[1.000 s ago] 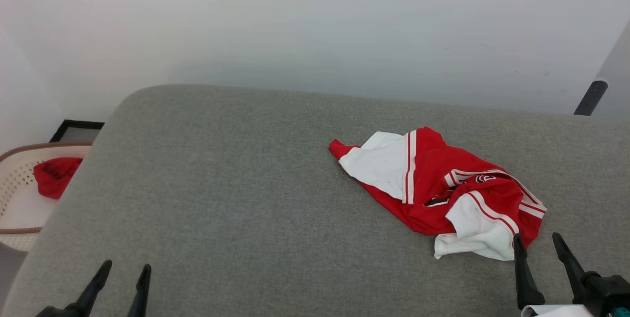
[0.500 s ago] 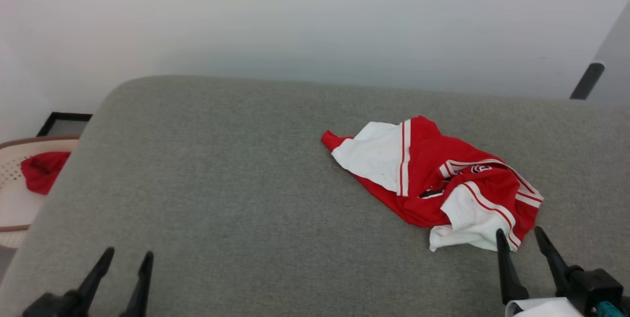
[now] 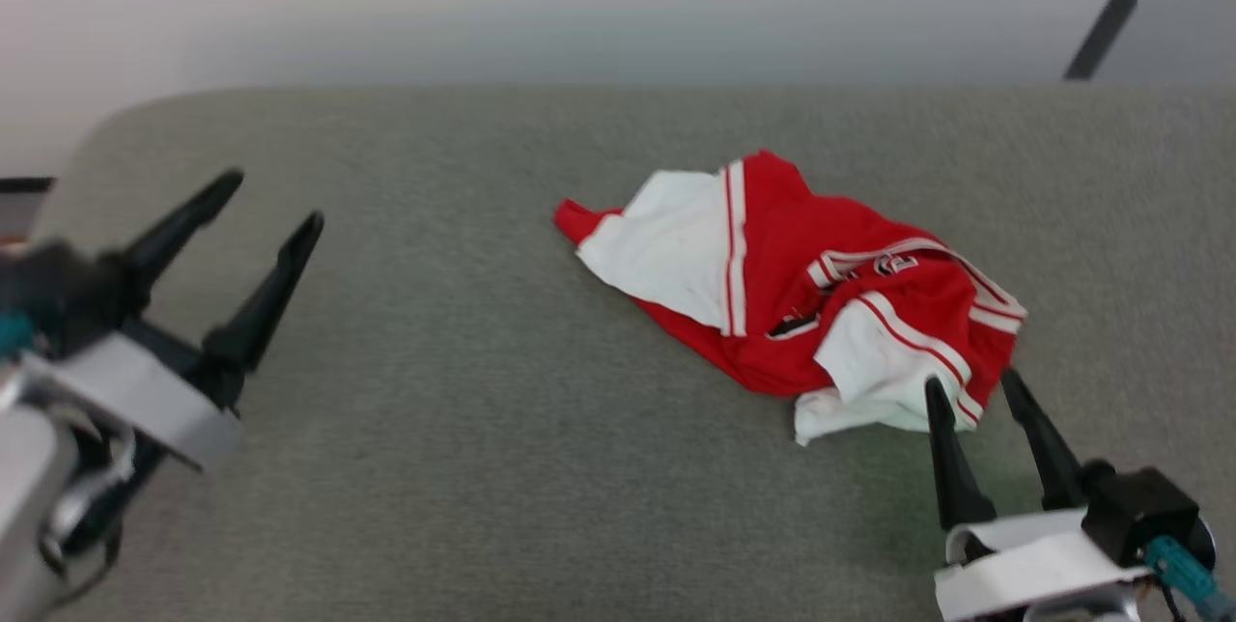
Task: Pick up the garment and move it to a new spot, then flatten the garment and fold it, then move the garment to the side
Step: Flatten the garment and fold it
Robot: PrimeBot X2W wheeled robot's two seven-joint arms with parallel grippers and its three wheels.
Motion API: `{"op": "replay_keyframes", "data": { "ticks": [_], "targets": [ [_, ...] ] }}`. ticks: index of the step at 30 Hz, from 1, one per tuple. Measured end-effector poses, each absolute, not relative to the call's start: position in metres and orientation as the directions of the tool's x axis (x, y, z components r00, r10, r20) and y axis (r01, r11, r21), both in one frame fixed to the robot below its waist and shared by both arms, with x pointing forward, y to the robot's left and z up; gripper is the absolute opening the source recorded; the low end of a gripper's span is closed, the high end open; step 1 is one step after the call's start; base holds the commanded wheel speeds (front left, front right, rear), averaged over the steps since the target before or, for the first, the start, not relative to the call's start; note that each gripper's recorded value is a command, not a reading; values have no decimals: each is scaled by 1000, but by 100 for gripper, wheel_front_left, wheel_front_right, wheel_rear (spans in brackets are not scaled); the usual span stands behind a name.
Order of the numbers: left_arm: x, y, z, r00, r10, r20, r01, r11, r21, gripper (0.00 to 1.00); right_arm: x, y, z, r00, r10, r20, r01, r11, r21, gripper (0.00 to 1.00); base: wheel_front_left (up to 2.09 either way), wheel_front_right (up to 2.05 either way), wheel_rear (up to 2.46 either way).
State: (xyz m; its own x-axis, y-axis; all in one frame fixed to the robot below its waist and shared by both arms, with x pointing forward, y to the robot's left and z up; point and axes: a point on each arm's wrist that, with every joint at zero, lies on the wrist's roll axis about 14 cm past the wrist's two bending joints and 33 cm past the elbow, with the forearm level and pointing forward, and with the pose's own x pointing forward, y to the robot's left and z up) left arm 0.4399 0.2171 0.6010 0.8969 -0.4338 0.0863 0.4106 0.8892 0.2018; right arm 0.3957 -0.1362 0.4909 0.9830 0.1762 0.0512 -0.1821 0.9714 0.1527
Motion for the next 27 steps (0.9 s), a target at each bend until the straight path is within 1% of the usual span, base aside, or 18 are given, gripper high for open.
{"op": "replay_keyframes", "data": {
  "ticks": [4,7,8,10,12,15,17,19,23,25,27],
  "targets": [
    [477,198,595,867,-498,-27,494,850,185,100,407,-137,497,982,169,78,-181,968,176,100,0,0,0],
    [503,186,572,838,-515,-178,536,839,94,100,410,-140,492,985,157,68,-168,965,200,100,0,0,0],
    [507,178,559,812,-528,-250,558,827,67,100,411,-142,489,987,151,62,-161,965,206,100,0,0,0],
    [513,160,537,744,-562,-362,585,809,-54,100,413,-147,486,989,136,57,-145,966,215,100,0,0,0],
    [517,145,520,664,-588,-462,614,781,-113,100,413,-152,480,992,120,41,-126,967,222,100,0,0,0],
    [529,127,511,577,-623,-527,622,754,-211,100,412,-161,474,996,92,22,-95,967,235,100,0,0,0],
    [533,115,501,517,-643,-565,634,731,-252,100,410,-167,471,997,73,11,-74,969,235,100,0,0,0],
    [531,106,485,438,-653,-618,634,711,-303,100,408,-172,467,998,58,-1,-57,970,236,100,0,0,0],
    [520,91,453,298,-652,-698,652,673,-350,100,403,-181,462,999,27,-23,-21,971,240,100,0,0,0],
    [523,87,446,283,-653,-703,656,666,-355,100,401,-185,460,999,15,-31,-7,972,236,100,0,0,0],
    [530,85,442,288,-652,-701,653,669,-354,100,400,-188,459,999,5,-37,4,972,235,100,0,0,0]
  ]
}}
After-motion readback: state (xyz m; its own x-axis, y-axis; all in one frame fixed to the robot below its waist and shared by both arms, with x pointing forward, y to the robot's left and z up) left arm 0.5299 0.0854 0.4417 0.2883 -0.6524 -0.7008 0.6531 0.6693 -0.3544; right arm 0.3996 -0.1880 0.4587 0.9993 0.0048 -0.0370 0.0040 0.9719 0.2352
